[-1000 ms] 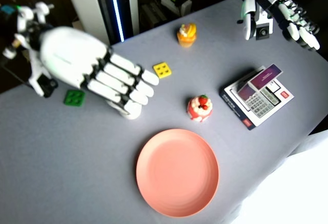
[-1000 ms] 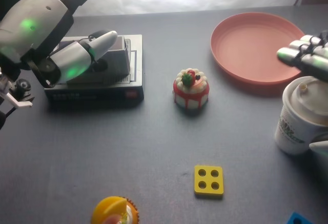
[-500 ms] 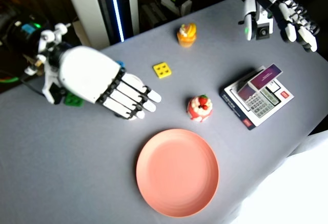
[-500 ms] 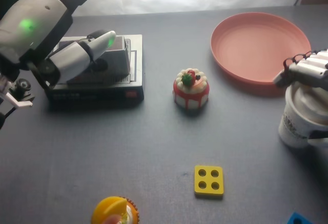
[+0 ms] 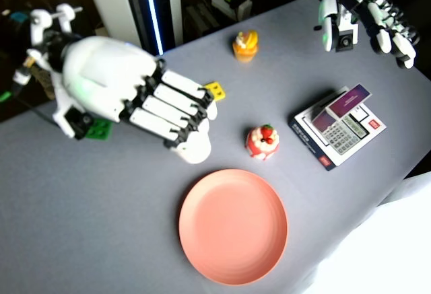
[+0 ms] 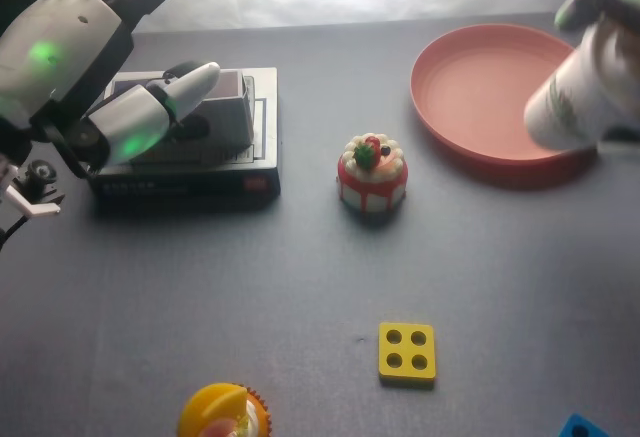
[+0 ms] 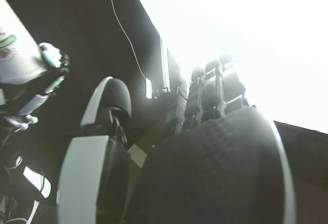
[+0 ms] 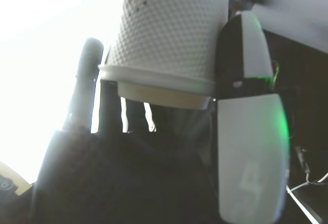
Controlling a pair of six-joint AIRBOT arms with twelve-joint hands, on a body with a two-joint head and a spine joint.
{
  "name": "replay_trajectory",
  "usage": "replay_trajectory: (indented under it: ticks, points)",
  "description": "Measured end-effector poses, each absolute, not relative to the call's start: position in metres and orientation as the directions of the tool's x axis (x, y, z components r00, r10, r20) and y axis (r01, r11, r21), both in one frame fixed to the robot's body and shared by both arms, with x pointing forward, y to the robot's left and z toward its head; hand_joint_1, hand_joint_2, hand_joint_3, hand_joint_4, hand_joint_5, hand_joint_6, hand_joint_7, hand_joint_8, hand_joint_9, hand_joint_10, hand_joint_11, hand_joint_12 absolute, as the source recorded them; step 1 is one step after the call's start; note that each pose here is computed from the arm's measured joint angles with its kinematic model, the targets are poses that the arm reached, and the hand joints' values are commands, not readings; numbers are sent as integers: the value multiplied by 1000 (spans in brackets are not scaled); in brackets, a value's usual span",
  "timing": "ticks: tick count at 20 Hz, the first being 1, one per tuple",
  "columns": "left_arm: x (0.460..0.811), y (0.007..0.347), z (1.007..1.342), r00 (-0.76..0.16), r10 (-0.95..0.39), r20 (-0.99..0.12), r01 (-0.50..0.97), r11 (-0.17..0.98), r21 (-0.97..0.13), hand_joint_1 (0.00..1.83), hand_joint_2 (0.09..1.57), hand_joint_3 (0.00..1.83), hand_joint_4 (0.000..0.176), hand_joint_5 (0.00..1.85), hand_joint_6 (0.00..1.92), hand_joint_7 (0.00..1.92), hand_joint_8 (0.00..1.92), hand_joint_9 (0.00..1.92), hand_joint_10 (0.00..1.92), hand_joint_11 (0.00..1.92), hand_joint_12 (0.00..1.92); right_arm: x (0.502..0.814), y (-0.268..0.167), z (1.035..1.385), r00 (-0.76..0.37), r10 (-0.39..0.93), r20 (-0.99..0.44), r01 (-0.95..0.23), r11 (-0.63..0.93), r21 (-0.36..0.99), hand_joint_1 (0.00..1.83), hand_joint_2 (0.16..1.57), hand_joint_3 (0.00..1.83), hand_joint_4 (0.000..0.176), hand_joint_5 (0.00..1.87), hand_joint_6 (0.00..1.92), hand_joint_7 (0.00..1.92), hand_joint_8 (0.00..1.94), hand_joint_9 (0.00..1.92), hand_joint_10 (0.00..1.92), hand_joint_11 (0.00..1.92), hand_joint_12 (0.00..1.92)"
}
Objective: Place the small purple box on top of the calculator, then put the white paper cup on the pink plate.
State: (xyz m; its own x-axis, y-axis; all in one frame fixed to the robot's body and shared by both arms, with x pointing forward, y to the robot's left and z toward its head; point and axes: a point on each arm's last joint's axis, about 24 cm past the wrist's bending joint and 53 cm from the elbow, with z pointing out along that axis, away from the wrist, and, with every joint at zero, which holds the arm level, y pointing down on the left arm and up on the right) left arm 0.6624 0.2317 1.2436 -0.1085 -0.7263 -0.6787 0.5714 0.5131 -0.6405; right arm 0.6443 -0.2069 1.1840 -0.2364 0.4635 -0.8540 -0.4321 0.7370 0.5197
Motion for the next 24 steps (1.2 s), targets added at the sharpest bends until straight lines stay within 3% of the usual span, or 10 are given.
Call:
replay_trajectory:
  ticks: [2,4,5,6,7,10,16,20,23,24]
  points:
    - [662,232,1244,-110,-729,-675,573,509,-643,636,1404,1,34,127,70,36,0,0,0,0,174,669,-203,1194,-201,482,-853,-426,741,519,1285,1127,3,0,130,674,204,926,78,1363,0,1903]
    - [661,231,1242,-115,-727,-677,575,507,-642,633,1406,1,33,121,66,41,1,0,0,0,19,691,-191,1193,-201,466,-861,-418,754,506,1129,1097,0,0,150,595,111,829,2,1168,0,1920]
    - [661,230,1239,-121,-729,-674,572,504,-647,677,1406,0,25,120,65,33,2,0,0,0,3,701,-186,1187,-212,455,-865,-402,767,501,1122,1123,4,0,67,373,123,800,15,1365,0,1921]
    - [662,230,1238,-126,-733,-668,568,499,-654,726,1404,0,0,129,66,34,3,0,0,0,0,709,-183,1179,-226,442,-868,-385,778,496,1246,1139,4,0,135,234,225,870,168,1453,84,1921]
    - [663,230,1236,-130,-738,-663,564,495,-662,749,1405,0,0,135,66,35,3,0,0,0,0,721,-179,1170,-246,440,-864,-358,787,503,1292,1141,2,0,214,206,277,789,249,1372,145,1894]
    - [662,225,1234,-142,-733,-665,572,488,-660,717,1408,1,0,120,56,21,0,0,0,0,0,747,-182,1149,-295,448,-844,-286,802,525,1218,1170,3,0,185,580,239,596,116,1289,47,1868]
    - [664,224,1232,-150,-744,-652,569,474,-672,773,1400,0,0,134,51,30,6,0,0,0,0,766,-193,1119,-350,470,-810,-175,817,550,1231,1149,0,0,75,818,208,497,74,1270,0,1837]
    - [664,225,1233,-147,-746,-649,570,473,-672,799,1377,0,0,133,44,18,2,0,0,0,0,765,-192,1111,-369,446,-816,-167,832,529,897,1038,0,0,14,151,124,86,12,769,0,1526]
    - [664,225,1233,-149,-745,-650,572,472,-671,793,1367,0,0,131,40,14,1,0,0,0,0,765,-191,1109,-371,443,-816,-167,833,528,835,1024,0,55,0,0,2,1,2,279,0,1145]
    - [664,225,1233,-150,-746,-649,572,470,-673,778,1355,0,0,135,40,25,5,0,0,0,0,765,-191,1109,-373,441,-816,-167,833,527,775,1012,0,78,0,0,0,0,0,150,0,1212]
